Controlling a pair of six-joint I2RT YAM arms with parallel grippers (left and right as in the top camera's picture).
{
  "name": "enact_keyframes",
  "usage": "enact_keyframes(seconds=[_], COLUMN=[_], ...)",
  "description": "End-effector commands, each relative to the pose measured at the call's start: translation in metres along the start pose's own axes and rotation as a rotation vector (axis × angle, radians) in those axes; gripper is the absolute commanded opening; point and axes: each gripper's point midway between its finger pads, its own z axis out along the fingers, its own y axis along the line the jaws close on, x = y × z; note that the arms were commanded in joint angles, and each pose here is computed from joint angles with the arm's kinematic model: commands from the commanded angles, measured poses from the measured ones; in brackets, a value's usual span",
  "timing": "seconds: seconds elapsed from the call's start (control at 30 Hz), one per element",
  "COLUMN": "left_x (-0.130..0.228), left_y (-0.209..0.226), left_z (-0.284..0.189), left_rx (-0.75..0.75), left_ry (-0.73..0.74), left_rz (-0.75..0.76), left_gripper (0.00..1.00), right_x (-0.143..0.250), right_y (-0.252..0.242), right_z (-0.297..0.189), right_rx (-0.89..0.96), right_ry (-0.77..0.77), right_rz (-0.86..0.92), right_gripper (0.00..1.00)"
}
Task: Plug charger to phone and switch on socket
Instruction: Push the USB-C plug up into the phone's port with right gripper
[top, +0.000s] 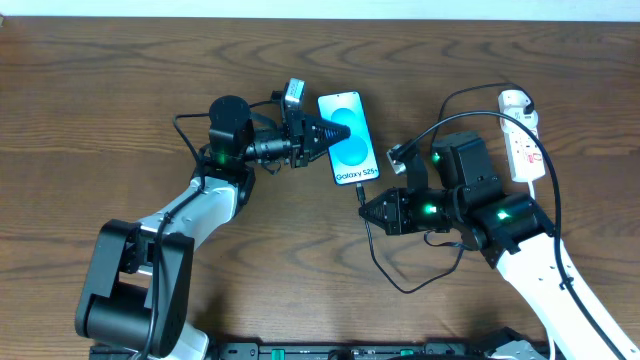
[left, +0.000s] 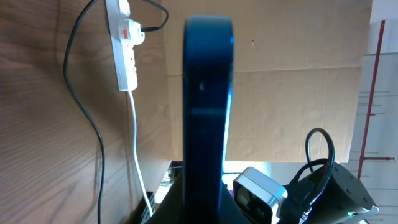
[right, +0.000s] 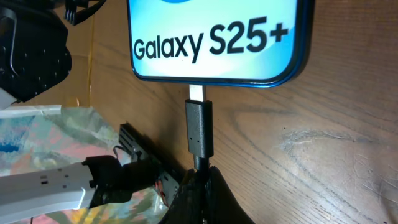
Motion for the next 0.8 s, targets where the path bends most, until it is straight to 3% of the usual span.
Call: enact_keyframes(seconds=[0.0, 0.77], left_x=[0.0001, 0.0], left_y=[-0.0113, -0.011], left_z=[0.0012, 0.0013], left_rx=[0.018, 0.018], left_ry=[0.013, 0.013], left_rz=[0.062, 0.072], left_gripper=[0.07, 0.07], right_x=[0.0005, -0.001], right_y=[0.0001, 0.0014], right_z=[0.0008, 0.0009], right_rx=[0.006, 0.001], right_ry=[0.001, -0.004], right_rz=[-0.019, -0.028], right_gripper=[0.01, 0.01])
